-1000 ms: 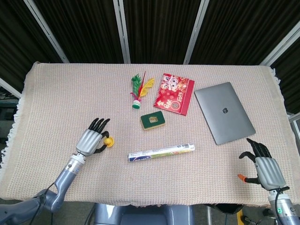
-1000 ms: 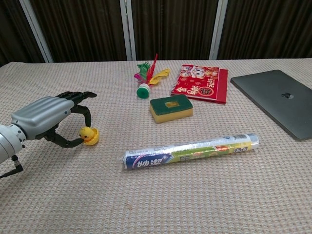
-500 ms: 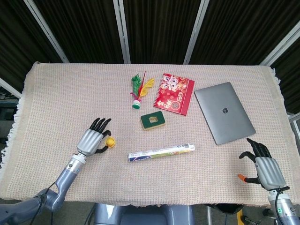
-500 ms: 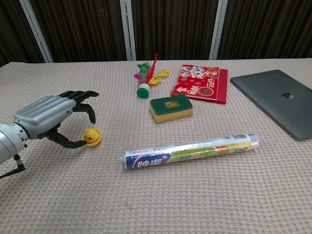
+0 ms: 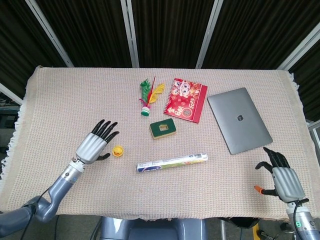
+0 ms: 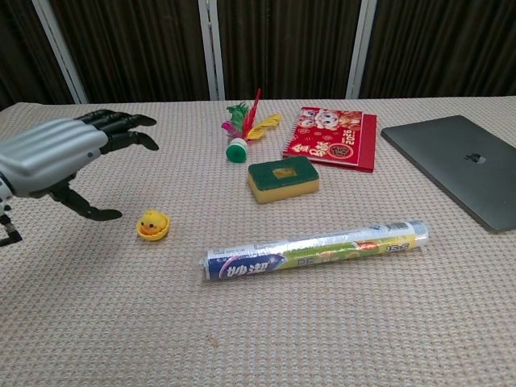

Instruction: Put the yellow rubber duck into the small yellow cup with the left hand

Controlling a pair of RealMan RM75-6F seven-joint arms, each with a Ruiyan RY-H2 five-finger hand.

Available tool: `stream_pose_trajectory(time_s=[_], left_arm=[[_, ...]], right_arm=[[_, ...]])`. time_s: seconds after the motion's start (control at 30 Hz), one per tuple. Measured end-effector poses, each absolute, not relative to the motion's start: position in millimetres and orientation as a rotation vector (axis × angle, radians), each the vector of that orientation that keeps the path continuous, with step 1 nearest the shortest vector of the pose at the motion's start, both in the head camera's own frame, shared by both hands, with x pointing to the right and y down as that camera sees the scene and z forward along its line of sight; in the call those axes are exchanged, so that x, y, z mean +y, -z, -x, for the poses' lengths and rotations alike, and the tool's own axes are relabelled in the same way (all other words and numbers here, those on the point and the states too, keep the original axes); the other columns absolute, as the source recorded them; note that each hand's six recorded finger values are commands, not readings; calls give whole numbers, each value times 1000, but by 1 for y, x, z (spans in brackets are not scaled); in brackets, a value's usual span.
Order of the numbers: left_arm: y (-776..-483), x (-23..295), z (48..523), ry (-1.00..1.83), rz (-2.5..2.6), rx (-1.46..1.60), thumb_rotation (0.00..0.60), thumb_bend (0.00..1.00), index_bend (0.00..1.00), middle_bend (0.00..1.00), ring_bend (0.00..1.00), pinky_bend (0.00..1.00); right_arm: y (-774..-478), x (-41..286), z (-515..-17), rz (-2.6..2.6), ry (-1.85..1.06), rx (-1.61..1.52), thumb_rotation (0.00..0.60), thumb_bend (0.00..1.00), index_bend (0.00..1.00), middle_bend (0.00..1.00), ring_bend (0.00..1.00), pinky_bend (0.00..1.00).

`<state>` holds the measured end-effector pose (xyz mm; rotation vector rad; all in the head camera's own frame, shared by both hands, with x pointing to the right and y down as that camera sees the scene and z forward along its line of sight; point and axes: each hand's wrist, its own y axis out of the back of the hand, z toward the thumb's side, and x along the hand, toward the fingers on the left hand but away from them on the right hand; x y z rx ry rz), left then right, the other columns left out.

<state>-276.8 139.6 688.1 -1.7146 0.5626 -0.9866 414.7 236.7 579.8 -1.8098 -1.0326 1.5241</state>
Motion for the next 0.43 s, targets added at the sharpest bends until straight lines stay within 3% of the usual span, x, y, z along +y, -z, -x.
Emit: stream_pose_trajectory(time_s=[0.2,0.43], left_arm=[[-632,137,318,935,1569,472,600,95,93,0,0,0],[-573,187,388,1100,1560,566,600,84,75,0,0,0]], right_arm=[[-579,236,-412,1748,-1505,-939,600,0,420,11,0,0],[-579,236,-411,1751,-1507,-948,600,0,420,11,0,0]])
